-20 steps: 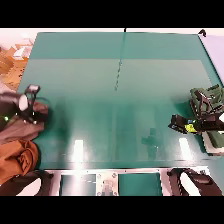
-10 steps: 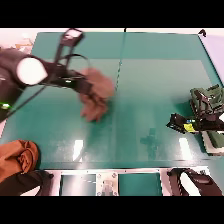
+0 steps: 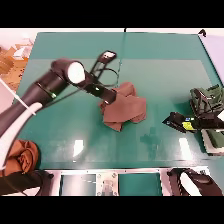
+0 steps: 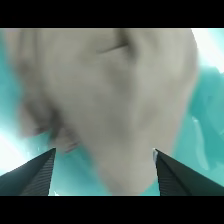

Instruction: Fold the shirts.

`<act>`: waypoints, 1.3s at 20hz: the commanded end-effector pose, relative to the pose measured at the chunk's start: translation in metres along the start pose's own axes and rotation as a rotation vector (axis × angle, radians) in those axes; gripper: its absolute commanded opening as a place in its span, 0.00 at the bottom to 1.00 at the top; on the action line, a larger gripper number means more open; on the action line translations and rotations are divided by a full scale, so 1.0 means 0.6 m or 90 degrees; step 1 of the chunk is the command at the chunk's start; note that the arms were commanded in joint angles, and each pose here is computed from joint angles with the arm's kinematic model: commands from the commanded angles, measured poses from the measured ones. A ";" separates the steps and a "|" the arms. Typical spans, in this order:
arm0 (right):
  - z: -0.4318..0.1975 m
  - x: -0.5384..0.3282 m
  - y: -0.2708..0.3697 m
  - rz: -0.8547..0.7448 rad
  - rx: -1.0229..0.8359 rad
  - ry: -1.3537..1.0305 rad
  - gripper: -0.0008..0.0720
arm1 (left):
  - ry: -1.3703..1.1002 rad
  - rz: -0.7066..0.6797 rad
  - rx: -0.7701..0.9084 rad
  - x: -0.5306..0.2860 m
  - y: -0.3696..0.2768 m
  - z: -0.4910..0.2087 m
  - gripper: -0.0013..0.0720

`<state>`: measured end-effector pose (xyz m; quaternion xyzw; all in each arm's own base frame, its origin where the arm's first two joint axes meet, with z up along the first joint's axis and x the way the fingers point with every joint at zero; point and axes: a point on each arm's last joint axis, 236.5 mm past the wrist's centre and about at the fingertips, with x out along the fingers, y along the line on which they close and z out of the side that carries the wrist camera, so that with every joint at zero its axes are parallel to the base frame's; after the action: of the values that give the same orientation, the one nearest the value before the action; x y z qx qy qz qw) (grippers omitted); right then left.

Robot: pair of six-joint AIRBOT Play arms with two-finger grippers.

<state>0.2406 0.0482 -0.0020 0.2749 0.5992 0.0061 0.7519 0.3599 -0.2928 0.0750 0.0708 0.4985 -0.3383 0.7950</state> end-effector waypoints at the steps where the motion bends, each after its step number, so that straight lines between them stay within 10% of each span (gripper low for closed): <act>1: 0.026 0.033 -0.008 -0.002 0.022 0.003 0.51 | 0.051 0.037 -0.093 -0.025 0.119 -0.034 0.98; 15: 0.109 0.249 0.075 0.220 0.070 0.114 0.51 | -0.064 -0.184 -0.450 0.209 0.149 -0.093 0.97; 17: 0.113 0.252 0.084 0.224 0.068 0.114 0.51 | -0.064 -0.191 -0.445 0.241 0.130 -0.093 0.62; 20: 0.112 0.253 0.090 0.226 0.056 0.114 0.42 | -0.091 -0.162 -0.453 0.257 0.146 -0.079 0.58; 21: 0.112 0.253 0.090 0.226 0.056 0.114 0.25 | -0.105 -0.150 -0.452 0.256 0.155 -0.070 0.58; 23: 0.112 0.251 0.091 0.229 0.045 0.114 0.04 | -0.120 -0.151 -0.430 0.249 0.156 -0.052 0.05; 26: 0.127 0.220 0.110 0.262 0.015 0.121 0.03 | -0.133 -0.207 -0.360 0.201 0.139 0.008 0.05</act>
<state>0.3636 0.1143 -0.1023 0.3956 0.6046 0.1453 0.6760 0.4367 -0.2805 -0.0724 -0.2796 0.5109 -0.2716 0.7662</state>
